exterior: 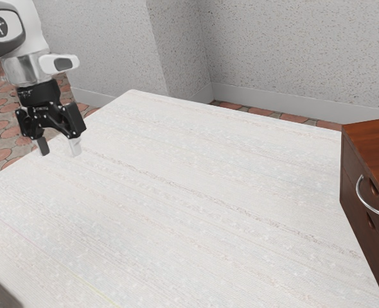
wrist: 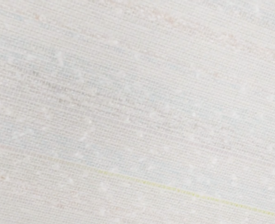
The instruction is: Pull the drawer handle with one arm to open the drawer
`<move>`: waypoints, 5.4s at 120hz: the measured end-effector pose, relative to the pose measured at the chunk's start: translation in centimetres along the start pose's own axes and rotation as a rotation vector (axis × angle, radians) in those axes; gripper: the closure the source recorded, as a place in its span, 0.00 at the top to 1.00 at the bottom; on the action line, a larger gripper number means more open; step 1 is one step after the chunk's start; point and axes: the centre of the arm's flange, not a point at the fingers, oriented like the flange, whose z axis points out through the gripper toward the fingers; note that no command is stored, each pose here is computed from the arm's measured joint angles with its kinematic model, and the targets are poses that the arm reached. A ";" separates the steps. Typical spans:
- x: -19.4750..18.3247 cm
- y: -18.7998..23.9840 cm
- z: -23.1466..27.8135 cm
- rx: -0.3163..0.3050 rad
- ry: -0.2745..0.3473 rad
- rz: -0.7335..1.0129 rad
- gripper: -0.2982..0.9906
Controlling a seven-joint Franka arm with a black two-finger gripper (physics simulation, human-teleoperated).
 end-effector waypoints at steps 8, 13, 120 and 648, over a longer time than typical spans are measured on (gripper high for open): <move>0.8 1.9 -0.4 0.011 0.061 0.047 0.77; 1.2 3.3 -0.6 0.017 0.089 0.080 0.77; 3.8 18.6 -0.3 -0.454 0.285 0.027 0.76; 4.4 47.3 16.0 -0.598 0.357 -0.449 0.35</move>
